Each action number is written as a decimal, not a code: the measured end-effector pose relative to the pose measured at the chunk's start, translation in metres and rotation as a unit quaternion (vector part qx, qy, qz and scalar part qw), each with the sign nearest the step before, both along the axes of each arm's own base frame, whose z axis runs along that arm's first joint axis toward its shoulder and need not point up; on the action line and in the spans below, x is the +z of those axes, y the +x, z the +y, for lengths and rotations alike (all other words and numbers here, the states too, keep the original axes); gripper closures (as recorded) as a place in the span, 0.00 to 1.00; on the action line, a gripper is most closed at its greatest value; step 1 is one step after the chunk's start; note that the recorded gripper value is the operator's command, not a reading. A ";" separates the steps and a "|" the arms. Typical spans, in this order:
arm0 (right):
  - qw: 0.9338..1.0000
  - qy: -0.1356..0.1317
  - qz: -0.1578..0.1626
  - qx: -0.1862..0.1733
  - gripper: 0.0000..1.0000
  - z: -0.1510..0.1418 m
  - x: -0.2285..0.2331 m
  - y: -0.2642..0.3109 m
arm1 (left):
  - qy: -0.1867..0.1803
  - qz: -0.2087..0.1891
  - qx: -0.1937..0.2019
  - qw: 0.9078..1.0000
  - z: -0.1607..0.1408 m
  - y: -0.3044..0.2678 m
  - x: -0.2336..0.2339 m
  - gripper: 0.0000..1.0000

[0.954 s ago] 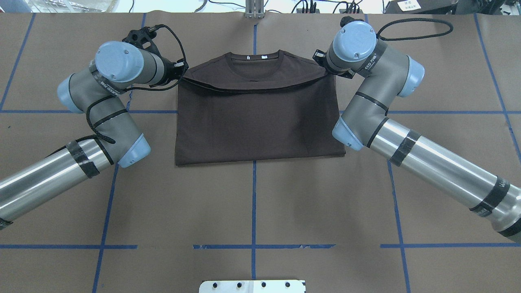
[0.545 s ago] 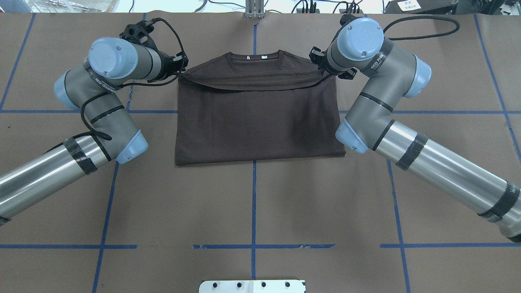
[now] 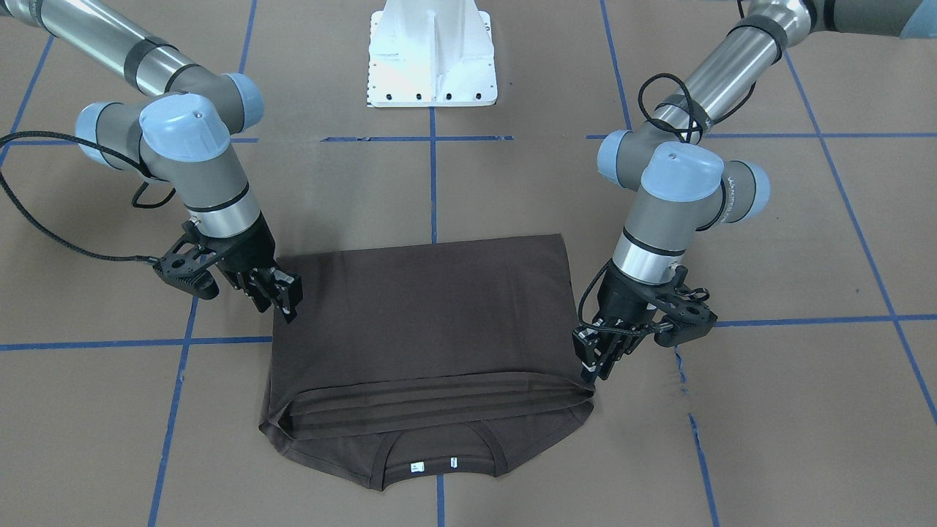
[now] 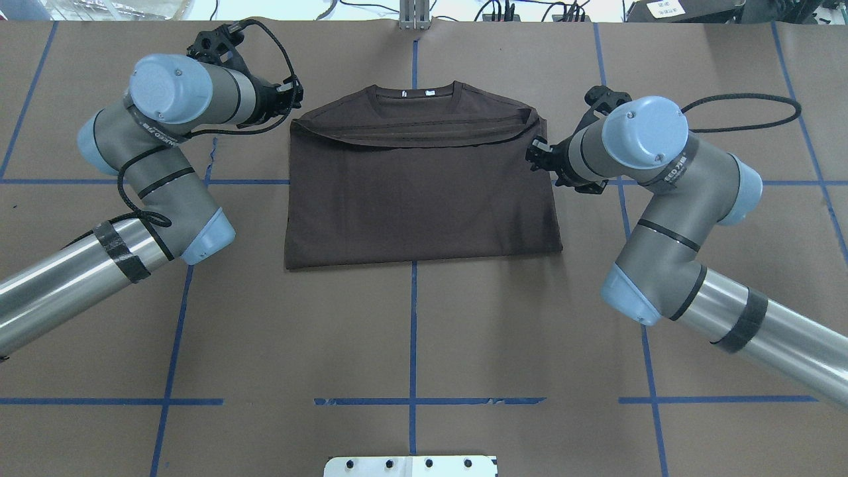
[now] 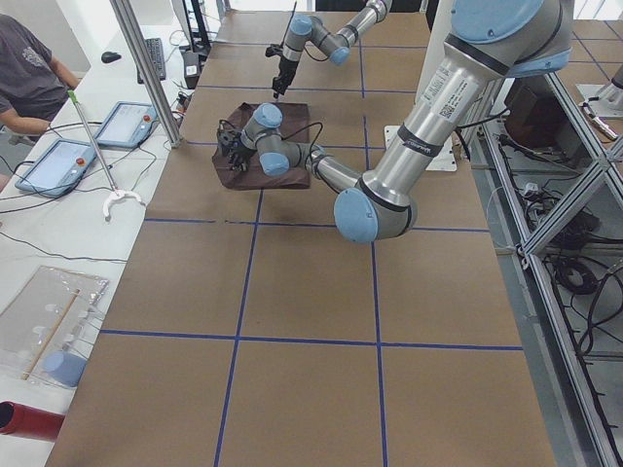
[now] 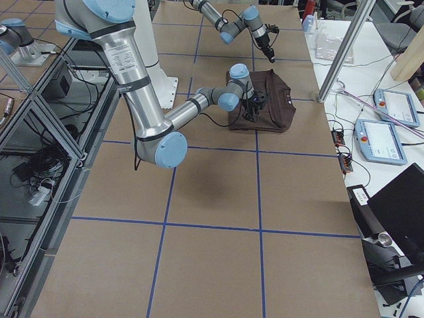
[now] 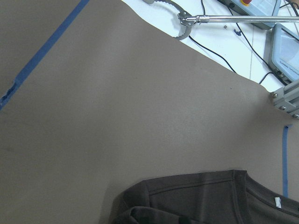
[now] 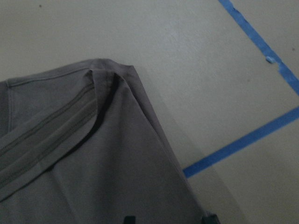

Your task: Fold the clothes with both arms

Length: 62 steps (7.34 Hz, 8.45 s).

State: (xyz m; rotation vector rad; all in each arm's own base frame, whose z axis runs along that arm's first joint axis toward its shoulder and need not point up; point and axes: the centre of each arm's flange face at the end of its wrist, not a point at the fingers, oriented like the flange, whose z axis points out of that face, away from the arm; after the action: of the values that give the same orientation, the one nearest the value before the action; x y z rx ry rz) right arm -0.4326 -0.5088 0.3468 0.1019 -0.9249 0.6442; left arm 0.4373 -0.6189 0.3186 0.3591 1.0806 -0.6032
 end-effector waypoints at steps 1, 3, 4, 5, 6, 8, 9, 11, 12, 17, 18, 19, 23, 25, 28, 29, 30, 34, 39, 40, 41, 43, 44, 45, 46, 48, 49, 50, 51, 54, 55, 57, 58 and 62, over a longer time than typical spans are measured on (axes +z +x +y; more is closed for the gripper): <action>1.000 -0.014 -0.011 -0.001 0.39 0.025 0.004 -0.001 | -0.001 -0.001 0.000 1.000 0.001 -0.001 0.004 0.67; 0.999 -0.037 -0.016 -0.004 0.37 0.058 0.016 -0.008 | -0.002 -0.002 0.000 1.000 0.004 -0.002 0.007 0.65; 0.999 -0.044 -0.011 -0.005 0.36 0.065 0.026 -0.009 | -0.002 -0.002 0.001 1.000 0.004 -0.002 0.008 0.65; 0.999 -0.049 -0.006 -0.008 0.36 0.071 0.034 -0.012 | -0.002 -0.003 0.001 1.000 0.005 -0.001 0.008 0.65; 0.999 -0.051 -0.003 -0.011 0.36 0.075 0.038 -0.015 | -0.002 -0.004 0.002 1.000 0.005 -0.001 0.008 0.65; 0.998 -0.053 0.002 -0.019 0.38 0.081 0.043 -0.024 | -0.002 -0.006 0.002 1.000 0.006 -0.001 0.010 0.65; 0.998 -0.054 0.003 -0.021 0.44 0.083 0.045 -0.026 | -0.002 -0.006 0.002 1.000 0.006 -0.001 0.010 0.65; 0.998 -0.057 0.008 -0.021 1.00 0.083 0.050 -0.028 | -0.002 -0.006 0.002 1.000 0.006 -0.002 0.009 0.66; 0.998 -0.057 0.008 -0.020 1.00 0.082 0.049 -0.028 | 0.000 -0.004 0.001 1.000 0.006 -0.004 0.006 0.65; 0.999 -0.046 -0.012 -0.022 1.00 0.093 0.030 -0.014 | 0.002 -0.003 0.001 1.000 0.019 -0.017 0.006 0.66; 0.998 -0.047 -0.025 -0.039 1.00 0.123 0.024 0.006 | 0.003 -0.001 0.001 1.000 0.019 -0.017 0.004 0.65; 0.995 -0.052 -0.041 -0.078 1.00 0.172 0.017 0.025 | 0.005 0.003 0.001 1.000 0.021 -0.019 0.000 0.65; 0.923 -0.173 -0.114 -0.325 0.01 0.312 -0.028 0.046 | -0.015 0.061 0.027 0.998 0.059 -0.033 -0.026 0.60; 0.899 -0.197 -0.096 -0.379 0.00 0.351 -0.016 0.021 | -0.034 0.092 0.056 0.994 0.097 -0.030 -0.033 0.60; 0.915 -0.193 -0.102 -0.340 0.00 0.314 -0.013 0.033 | -0.105 0.115 0.094 0.983 0.192 0.001 -0.031 0.57; 0.925 -0.186 -0.111 -0.311 0.00 0.288 -0.016 0.045 | -0.136 0.101 0.096 0.981 0.226 0.026 -0.027 0.57; 0.937 -0.178 -0.120 -0.275 0.00 0.257 -0.019 0.060 | -0.155 0.085 0.094 0.980 0.257 0.052 -0.023 0.57; 0.963 -0.148 -0.120 -0.192 0.00 0.209 -0.018 0.083 | -0.190 0.046 0.098 0.976 0.305 0.093 -0.021 0.54; 0.965 -0.154 -0.113 -0.181 0.00 0.201 -0.008 0.079 | -0.205 0.015 0.118 0.972 0.334 0.118 -0.020 1.00; 0.965 -0.155 -0.112 -0.180 0.00 0.201 -0.007 0.081 | -0.205 0.015 0.118 0.971 0.334 0.118 -0.021 1.00; 0.965 -0.157 -0.111 -0.178 0.00 0.201 -0.004 0.083 | -0.204 0.017 0.119 0.972 0.334 0.119 -0.023 1.00; 0.965 -0.162 -0.106 -0.175 0.00 0.201 0.002 0.086 | -0.202 0.023 0.117 0.972 0.331 0.119 -0.030 1.00; 0.965 -0.164 -0.104 -0.174 0.00 0.202 0.004 0.087 | -0.201 0.025 0.113 0.973 0.326 0.116 -0.032 1.00; 0.966 -0.165 -0.103 -0.173 0.00 0.202 0.006 0.087 | -0.198 0.026 0.106 0.974 0.317 0.111 -0.033 1.00; 0.966 -0.165 -0.103 -0.172 0.00 0.201 0.006 0.088 | -0.191 0.024 0.098 0.976 0.304 0.102 -0.032 1.00; 0.966 -0.165 -0.104 -0.169 0.00 0.199 0.006 0.089 | -0.155 -0.001 0.095 0.983 0.273 0.083 -0.030 1.00; 0.967 -0.164 -0.105 -0.167 0.00 0.197 0.005 0.092 | -0.126 -0.019 0.096 0.987 0.252 0.071 -0.028 1.00; 0.967 -0.164 -0.106 -0.163 0.00 0.194 0.005 0.095 | -0.097 -0.033 0.093 0.990 0.224 0.059 -0.029 1.00; 0.968 -0.163 -0.109 -0.160 0.00 0.191 0.002 0.098 | -0.072 -0.040 0.078 0.994 0.180 0.051 -0.032 1.00; 0.974 -0.145 -0.120 -0.130 0.00 0.171 -0.009 0.110 | -0.028 -0.041 0.011 0.999 0.005 0.062 -0.037 0.97; 0.977 -0.128 -0.125 -0.116 0.00 0.161 -0.020 0.107 | -0.019 -0.040 0.001 0.999 -0.033 0.064 -0.037 0.72; 0.982 -0.096 -0.132 -0.095 0.00 0.136 -0.045 0.076 | -0.011 -0.036 -0.001 0.999 -0.049 0.061 -0.026 0.72; 0.983 -0.089 -0.132 -0.095 0.00 0.128 -0.053 0.057 | -0.007 -0.032 0.000 0.999 -0.039 0.050 -0.016 0.72; 0.987 -0.039 -0.086 -0.133 0.00 0.141 -0.100 -0.055 | 0.011 0.024 0.050 0.998 0.041 -0.033 -0.021 0.72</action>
State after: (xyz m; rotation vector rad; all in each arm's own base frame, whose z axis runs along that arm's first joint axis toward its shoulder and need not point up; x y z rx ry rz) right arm -0.4874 -0.3676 0.2473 -0.1472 -1.0577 0.4442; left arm 0.4044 -0.5779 0.2979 0.3089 1.1451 -0.5138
